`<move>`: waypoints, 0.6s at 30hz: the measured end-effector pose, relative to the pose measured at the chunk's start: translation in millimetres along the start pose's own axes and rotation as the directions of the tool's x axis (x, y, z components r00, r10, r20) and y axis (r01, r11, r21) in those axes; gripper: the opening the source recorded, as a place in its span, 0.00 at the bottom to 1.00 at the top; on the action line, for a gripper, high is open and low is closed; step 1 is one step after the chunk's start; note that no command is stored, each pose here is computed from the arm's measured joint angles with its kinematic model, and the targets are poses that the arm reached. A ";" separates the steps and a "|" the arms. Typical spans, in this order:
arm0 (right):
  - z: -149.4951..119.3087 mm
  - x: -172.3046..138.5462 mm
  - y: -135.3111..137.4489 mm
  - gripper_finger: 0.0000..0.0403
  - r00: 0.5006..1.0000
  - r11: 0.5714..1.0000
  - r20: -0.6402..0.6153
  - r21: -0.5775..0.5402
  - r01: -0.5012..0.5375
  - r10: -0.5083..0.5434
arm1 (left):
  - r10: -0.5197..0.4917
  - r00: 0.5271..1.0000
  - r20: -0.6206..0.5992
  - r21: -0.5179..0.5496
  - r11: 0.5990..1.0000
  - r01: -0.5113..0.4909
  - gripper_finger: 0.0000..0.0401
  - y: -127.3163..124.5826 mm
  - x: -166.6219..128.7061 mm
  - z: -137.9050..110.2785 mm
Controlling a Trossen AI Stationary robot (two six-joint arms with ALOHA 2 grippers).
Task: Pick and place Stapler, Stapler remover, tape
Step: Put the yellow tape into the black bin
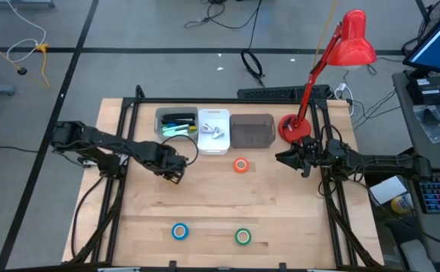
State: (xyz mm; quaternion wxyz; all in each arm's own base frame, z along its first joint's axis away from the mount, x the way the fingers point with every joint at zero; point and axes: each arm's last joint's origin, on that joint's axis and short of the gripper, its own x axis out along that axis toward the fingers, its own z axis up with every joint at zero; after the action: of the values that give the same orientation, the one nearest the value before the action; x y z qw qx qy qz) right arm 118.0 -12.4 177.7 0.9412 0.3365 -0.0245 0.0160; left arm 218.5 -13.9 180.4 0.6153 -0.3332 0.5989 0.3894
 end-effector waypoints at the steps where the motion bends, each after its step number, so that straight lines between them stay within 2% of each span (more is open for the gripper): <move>1: 0.0 0.0 0.0 0.22 1.000 1.000 0.000 0.000 0.000 0.000 | -0.007 1.000 0.003 -0.005 1.000 0.007 0.39 2.4 2.8 -1.3; 5: 0.1 0.0 0.0 0.22 1.000 1.000 0.002 0.000 0.001 -0.001 | -0.031 0.999 0.015 -0.007 0.999 0.031 0.39 5.0 13.7 -3.0; 14: 0.6 0.0 -0.6 0.22 1.000 1.000 0.020 0.004 0.023 -0.023 | -0.008 0.998 0.058 0.001 1.000 0.008 0.39 8.3 15.2 0.9; 18: 1.1 -0.1 -1.2 0.22 0.999 0.999 0.036 0.026 0.041 -0.041 | -0.049 0.998 0.040 0.004 0.999 0.049 0.39 7.2 15.4 5.3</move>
State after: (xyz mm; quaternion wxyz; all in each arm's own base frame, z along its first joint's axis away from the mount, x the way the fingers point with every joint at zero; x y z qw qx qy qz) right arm 118.0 -14.0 177.8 0.9365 0.3490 -0.0343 -0.0091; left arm 214.4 -4.6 165.9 0.6369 -0.3393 0.5787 0.3798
